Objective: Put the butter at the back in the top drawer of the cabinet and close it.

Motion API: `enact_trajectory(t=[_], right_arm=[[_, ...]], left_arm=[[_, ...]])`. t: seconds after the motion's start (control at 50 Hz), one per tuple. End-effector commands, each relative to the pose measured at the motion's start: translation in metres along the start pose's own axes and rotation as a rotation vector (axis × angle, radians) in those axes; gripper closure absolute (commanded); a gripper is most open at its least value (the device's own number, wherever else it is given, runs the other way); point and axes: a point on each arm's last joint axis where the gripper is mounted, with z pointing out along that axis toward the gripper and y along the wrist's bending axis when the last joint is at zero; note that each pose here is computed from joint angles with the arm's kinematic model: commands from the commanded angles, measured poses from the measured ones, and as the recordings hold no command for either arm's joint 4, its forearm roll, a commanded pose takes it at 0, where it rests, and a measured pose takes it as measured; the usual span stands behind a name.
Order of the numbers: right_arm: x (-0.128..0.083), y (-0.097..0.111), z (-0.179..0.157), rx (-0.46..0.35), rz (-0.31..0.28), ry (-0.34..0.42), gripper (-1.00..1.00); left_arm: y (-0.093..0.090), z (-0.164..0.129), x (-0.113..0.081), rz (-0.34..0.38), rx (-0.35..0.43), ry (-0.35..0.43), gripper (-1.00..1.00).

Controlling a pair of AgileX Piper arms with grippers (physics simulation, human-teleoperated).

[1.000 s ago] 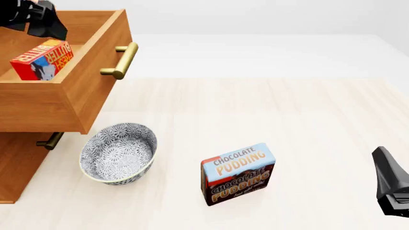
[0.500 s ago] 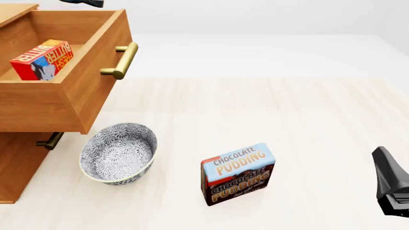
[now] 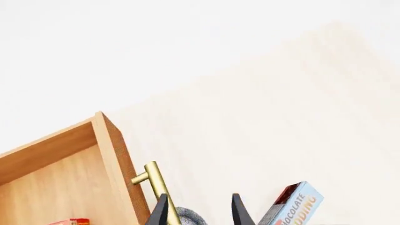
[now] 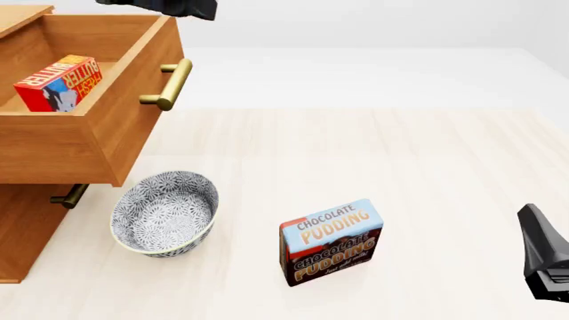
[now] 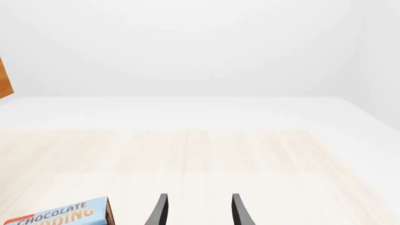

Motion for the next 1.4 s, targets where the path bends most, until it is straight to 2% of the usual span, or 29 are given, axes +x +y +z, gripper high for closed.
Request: enact_trajectory(t=[0.02, 0.56, 1.04, 1.4], right_arm=[[0.000, 0.000, 0.000, 0.000, 0.000, 0.000, -1.00], [0.000, 0.000, 0.000, 0.000, 0.000, 0.000, -1.00], [0.000, 0.000, 0.000, 0.000, 0.000, 0.000, -1.00], [0.000, 0.000, 0.000, 0.000, 0.000, 0.000, -1.00]], left_arm=[[-0.026, 0.018, 0.002, 0.017, 0.070, -0.001, -1.00], [-0.056, 0.055, 0.013, 0.014, 0.134, 0.022, -1.00], [-0.059, 0.090, 0.034, -0.018, 0.126, 0.096, -1.00], [-0.061, 0.102, 0.042, -0.030, 0.126, 0.123, -1.00]])
